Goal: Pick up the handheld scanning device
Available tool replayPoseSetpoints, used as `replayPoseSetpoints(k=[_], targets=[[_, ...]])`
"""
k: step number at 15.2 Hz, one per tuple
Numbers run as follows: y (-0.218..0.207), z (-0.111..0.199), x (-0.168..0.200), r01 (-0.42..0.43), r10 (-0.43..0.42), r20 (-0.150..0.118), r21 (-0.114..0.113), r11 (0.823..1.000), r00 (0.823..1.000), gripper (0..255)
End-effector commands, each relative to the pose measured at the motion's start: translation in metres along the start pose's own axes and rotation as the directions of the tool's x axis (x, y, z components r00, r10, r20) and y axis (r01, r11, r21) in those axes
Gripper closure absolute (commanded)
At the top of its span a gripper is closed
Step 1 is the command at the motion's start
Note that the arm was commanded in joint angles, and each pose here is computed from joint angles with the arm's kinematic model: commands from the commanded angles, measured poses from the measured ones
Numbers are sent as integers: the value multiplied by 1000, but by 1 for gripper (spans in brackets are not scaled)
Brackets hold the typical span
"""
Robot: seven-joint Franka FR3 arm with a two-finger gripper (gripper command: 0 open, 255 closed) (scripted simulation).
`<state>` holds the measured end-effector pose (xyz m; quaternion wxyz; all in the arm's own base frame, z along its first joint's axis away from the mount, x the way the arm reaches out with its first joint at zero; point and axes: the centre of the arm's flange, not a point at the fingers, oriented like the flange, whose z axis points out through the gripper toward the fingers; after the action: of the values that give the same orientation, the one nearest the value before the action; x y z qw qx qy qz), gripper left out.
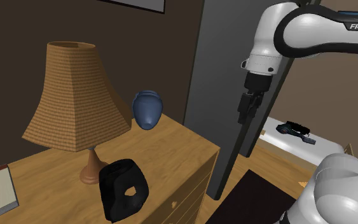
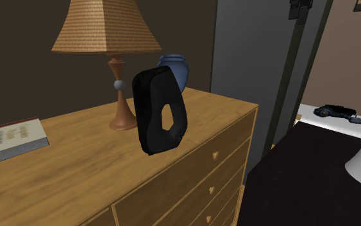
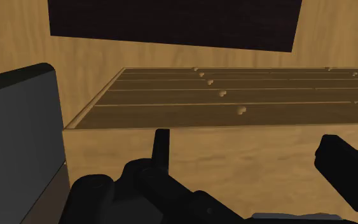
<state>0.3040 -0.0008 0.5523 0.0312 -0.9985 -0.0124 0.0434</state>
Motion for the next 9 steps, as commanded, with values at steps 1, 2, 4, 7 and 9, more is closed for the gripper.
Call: replayPoseSetpoints(k=[1, 2, 4, 7, 9], targets=[[0, 0, 0, 0, 0, 0, 0, 1000, 1000, 0], [-7, 3, 10, 30, -30, -2, -2, 1000, 1000, 0], [-23, 10, 31, 91, -91, -5, -6, 996, 996, 0], [-48, 20, 59, 181, -181, -10, -12, 983, 983, 0], [-66, 27, 77, 240, -240, -12, -17, 971, 971, 0]])
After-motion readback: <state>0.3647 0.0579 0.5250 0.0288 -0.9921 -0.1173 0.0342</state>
